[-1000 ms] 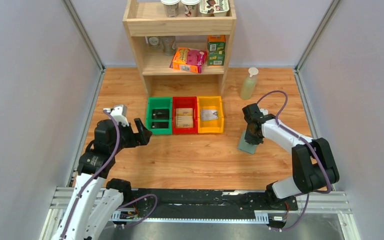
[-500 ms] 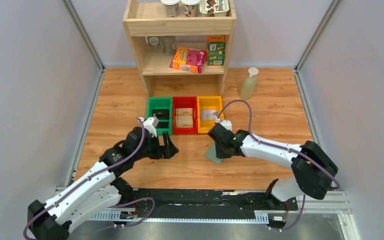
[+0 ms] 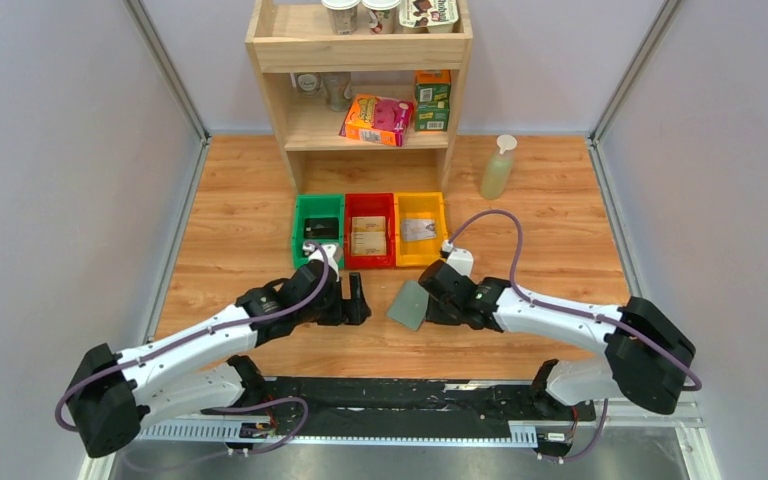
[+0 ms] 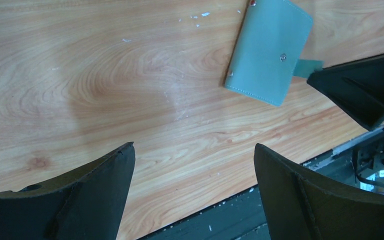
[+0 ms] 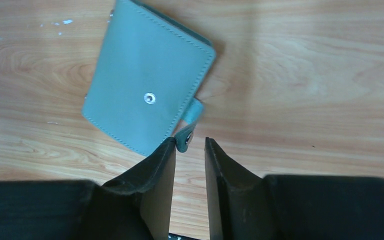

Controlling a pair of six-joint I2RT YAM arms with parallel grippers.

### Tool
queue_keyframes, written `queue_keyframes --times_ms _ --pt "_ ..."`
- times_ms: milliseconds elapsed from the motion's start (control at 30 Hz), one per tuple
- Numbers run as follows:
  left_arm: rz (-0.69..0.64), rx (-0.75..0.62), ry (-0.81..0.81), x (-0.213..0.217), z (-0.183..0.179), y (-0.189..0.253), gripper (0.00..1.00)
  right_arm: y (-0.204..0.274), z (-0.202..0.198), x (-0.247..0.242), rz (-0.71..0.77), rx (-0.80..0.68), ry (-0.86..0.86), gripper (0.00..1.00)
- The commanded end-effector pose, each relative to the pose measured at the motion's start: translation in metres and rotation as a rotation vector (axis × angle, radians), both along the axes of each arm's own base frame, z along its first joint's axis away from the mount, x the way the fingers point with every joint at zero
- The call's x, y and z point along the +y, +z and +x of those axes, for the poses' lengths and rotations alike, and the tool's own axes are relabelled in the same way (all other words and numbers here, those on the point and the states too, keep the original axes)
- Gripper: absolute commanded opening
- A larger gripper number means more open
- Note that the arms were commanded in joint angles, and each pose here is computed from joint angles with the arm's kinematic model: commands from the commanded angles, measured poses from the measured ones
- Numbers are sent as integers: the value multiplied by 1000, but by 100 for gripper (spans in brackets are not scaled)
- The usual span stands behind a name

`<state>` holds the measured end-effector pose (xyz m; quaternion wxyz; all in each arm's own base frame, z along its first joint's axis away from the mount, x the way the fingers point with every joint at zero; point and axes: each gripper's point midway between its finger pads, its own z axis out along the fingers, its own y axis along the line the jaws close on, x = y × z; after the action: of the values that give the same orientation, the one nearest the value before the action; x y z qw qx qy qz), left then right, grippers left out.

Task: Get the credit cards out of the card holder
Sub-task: Move the card holder to the center of the board, then open the card holder at the center of the board.

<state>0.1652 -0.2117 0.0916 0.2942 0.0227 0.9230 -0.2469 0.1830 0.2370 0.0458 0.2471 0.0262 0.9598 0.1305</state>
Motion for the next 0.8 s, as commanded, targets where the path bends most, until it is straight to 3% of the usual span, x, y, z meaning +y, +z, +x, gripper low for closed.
queue_keyframes --times_ms 0,200,367,767 --pt "-7 -72 -12 -19 20 22 95 6 10 -10 63 -71 -141 31" --pt "50 -76 -71 -36 29 21 95 -7 7 -14 101 -64 -172 33" --pt "109 -66 -122 -47 34 17 95 -19 8 -20 138 -67 -219 27" --pt "275 -71 -299 -71 30 9 96 -16 13 -26 344 -119 -269 30"
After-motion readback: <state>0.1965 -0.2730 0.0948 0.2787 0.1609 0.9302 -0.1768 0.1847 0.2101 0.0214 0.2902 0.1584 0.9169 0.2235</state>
